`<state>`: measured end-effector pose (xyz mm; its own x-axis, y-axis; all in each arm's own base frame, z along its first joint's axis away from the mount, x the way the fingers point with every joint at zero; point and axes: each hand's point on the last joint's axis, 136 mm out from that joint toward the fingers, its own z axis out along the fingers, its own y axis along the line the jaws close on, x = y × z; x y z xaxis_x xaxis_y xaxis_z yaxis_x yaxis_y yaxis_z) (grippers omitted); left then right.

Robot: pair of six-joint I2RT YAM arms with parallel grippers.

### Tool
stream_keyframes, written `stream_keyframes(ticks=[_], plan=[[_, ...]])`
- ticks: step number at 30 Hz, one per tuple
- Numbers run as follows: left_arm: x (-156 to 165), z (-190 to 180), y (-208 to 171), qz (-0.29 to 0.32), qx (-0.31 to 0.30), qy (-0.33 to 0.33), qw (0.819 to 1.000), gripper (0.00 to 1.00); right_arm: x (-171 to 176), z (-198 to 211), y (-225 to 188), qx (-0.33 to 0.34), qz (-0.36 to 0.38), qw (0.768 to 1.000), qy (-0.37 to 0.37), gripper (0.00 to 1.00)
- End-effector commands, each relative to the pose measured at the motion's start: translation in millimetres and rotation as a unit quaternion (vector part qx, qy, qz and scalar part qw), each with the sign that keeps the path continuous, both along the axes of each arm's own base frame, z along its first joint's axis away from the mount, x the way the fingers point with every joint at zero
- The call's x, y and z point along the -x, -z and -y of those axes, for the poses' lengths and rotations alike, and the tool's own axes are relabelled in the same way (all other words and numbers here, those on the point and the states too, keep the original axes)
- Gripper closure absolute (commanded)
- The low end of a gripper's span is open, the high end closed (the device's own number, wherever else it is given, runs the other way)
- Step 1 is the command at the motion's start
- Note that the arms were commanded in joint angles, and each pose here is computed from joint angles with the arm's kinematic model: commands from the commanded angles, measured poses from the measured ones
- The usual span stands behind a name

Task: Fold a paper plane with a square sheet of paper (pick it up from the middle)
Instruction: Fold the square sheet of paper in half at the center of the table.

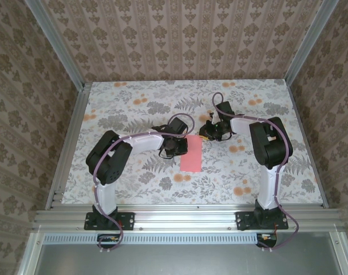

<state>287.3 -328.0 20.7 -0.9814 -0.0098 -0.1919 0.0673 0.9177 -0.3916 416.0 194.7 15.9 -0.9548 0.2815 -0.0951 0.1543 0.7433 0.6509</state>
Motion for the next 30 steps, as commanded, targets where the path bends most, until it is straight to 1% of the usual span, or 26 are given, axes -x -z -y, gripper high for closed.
stream_keyframes(ticks=[1, 5, 8, 15, 20, 23, 30], plan=[[19.3, -22.1, 21.0, -0.030, -0.055, 0.008, 0.998, 0.98, 6.4, 3.6, 6.1, 0.002, -0.024, 1.000, 0.009, 0.84], [18.4, -21.2, 19.4, -0.028, -0.054, 0.008, 0.998, 0.98, -3.6, -1.7, -28.2, -0.015, 0.009, 1.000, 0.006, 0.84], [17.6, -21.9, 18.9, -0.026, -0.056, 0.006, 0.998, 0.98, -8.1, -3.5, -37.0, -0.018, 0.019, 1.000, 0.002, 0.84], [18.4, -20.9, 18.6, -0.026, -0.055, 0.008, 0.998, 0.98, 0.7, -0.3, -4.4, -0.013, -0.013, 1.000, 0.013, 0.84], [18.5, -20.6, 18.5, -0.026, -0.054, 0.009, 0.998, 0.98, 5.6, 7.8, 25.5, 0.014, -0.034, 0.999, 0.021, 0.84], [18.7, -21.5, 17.9, -0.026, -0.056, 0.009, 0.998, 0.98, 7.7, 9.6, 29.8, 0.017, -0.044, 0.999, 0.025, 0.84], [20.9, -25.4, 18.6, -0.027, -0.060, 0.007, 0.998, 0.98, -7.3, -2.6, -23.6, -0.023, 0.006, 1.000, 0.014, 0.84]])
